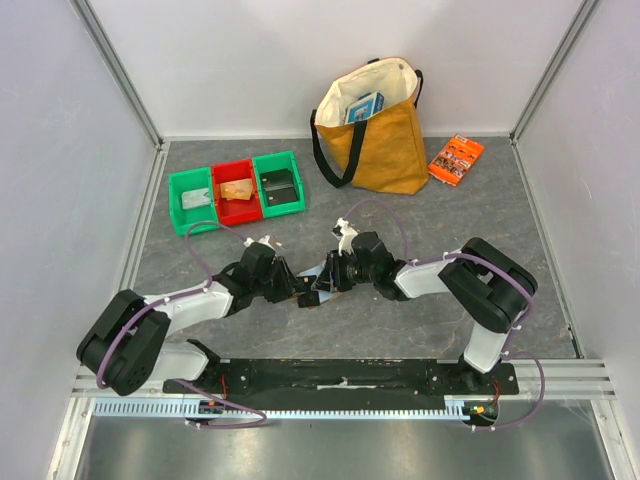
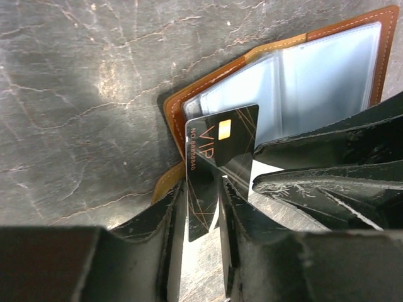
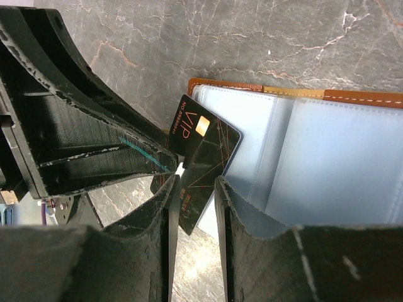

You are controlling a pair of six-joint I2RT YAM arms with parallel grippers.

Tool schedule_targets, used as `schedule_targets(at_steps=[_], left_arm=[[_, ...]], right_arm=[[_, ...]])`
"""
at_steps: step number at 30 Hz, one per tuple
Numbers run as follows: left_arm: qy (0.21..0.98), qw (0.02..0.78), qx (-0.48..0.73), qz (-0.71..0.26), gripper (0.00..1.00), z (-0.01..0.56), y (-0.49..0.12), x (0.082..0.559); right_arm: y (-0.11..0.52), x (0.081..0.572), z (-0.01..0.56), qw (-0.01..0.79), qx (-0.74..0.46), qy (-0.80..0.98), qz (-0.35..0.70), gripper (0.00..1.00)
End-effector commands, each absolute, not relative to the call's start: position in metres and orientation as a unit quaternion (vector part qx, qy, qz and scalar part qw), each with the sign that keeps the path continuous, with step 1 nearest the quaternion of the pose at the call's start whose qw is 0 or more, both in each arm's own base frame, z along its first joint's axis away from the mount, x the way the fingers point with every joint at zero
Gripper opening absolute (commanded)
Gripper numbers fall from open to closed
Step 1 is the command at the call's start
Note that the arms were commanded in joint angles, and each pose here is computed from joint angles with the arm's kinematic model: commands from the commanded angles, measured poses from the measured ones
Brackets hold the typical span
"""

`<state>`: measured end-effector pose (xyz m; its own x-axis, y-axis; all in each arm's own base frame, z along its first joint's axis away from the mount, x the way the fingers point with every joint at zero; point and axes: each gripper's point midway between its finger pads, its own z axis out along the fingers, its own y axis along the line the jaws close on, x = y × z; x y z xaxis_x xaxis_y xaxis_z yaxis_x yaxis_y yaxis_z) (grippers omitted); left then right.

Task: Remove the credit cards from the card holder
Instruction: Place the credit card in the storage box.

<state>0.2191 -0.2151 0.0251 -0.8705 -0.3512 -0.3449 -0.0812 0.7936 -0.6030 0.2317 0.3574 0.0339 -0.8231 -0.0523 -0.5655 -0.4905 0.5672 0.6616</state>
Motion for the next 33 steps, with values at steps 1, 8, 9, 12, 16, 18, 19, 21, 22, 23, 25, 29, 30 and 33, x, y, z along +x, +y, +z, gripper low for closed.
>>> schedule_targets(at_steps=[1, 8, 9, 12, 16, 18, 19, 21, 22, 23, 25, 29, 30, 33], left_arm=[[0.907, 0.227, -0.129, -0.33, 0.28, 0.035, -0.222, 0.22], [0.89, 0.245, -0.163, -0.348, 0.02, 0.049, -0.215, 0.219], [0.886, 0.251, -0.168, -0.352, 0.02, 0.053, -0.214, 0.22], [0.87, 0.271, -0.184, -0.368, 0.02, 0.067, -0.212, 0.222], [0.837, 0.305, -0.209, -0.404, 0.02, 0.096, -0.21, 0.227], [0.814, 0.322, -0.223, -0.428, 0.02, 0.11, -0.209, 0.23], [0.803, 0.329, -0.229, -0.441, 0.02, 0.117, -0.21, 0.231], [0.783, 0.34, -0.242, -0.462, 0.02, 0.128, -0.209, 0.233], [0.771, 0.347, -0.244, -0.475, 0.02, 0.136, -0.209, 0.233], [0.76, 0.353, -0.248, -0.485, 0.02, 0.142, -0.209, 0.235], [0.74, 0.363, -0.251, -0.507, 0.02, 0.156, -0.209, 0.235], [0.705, 0.379, -0.259, -0.541, 0.02, 0.177, -0.208, 0.237], [0.698, 0.382, -0.259, -0.548, 0.02, 0.181, -0.208, 0.237], [0.68, 0.387, -0.262, -0.566, 0.02, 0.189, -0.207, 0.237]], right_arm=[[0.362, 0.232, 0.033, 0.245, -0.165, 0.847, 0.441, 0.36], [0.362, 0.234, 0.053, 0.262, -0.16, 0.835, 0.457, 0.36], [0.362, 0.235, 0.059, 0.267, -0.157, 0.832, 0.461, 0.36], [0.358, 0.238, 0.078, 0.287, -0.146, 0.82, 0.473, 0.39], [0.352, 0.241, 0.107, 0.316, -0.118, 0.802, 0.494, 0.5], [0.351, 0.241, 0.121, 0.325, -0.1, 0.79, 0.509, 0.57], [0.35, 0.24, 0.124, 0.327, -0.09, 0.788, 0.514, 0.61], [0.348, 0.241, 0.135, 0.332, -0.065, 0.779, 0.529, 0.68], [0.347, 0.24, 0.142, 0.333, -0.052, 0.772, 0.539, 0.7], [0.346, 0.24, 0.146, 0.333, -0.039, 0.768, 0.546, 0.73], [0.344, 0.242, 0.157, 0.34, -0.017, 0.754, 0.562, 0.76], [0.342, 0.24, 0.171, 0.339, 0.011, 0.732, 0.591, 0.76], [0.343, 0.238, 0.175, 0.336, 0.011, 0.725, 0.602, 0.76], [0.348, 0.233, 0.184, 0.322, 0.009, 0.706, 0.631, 0.74]])
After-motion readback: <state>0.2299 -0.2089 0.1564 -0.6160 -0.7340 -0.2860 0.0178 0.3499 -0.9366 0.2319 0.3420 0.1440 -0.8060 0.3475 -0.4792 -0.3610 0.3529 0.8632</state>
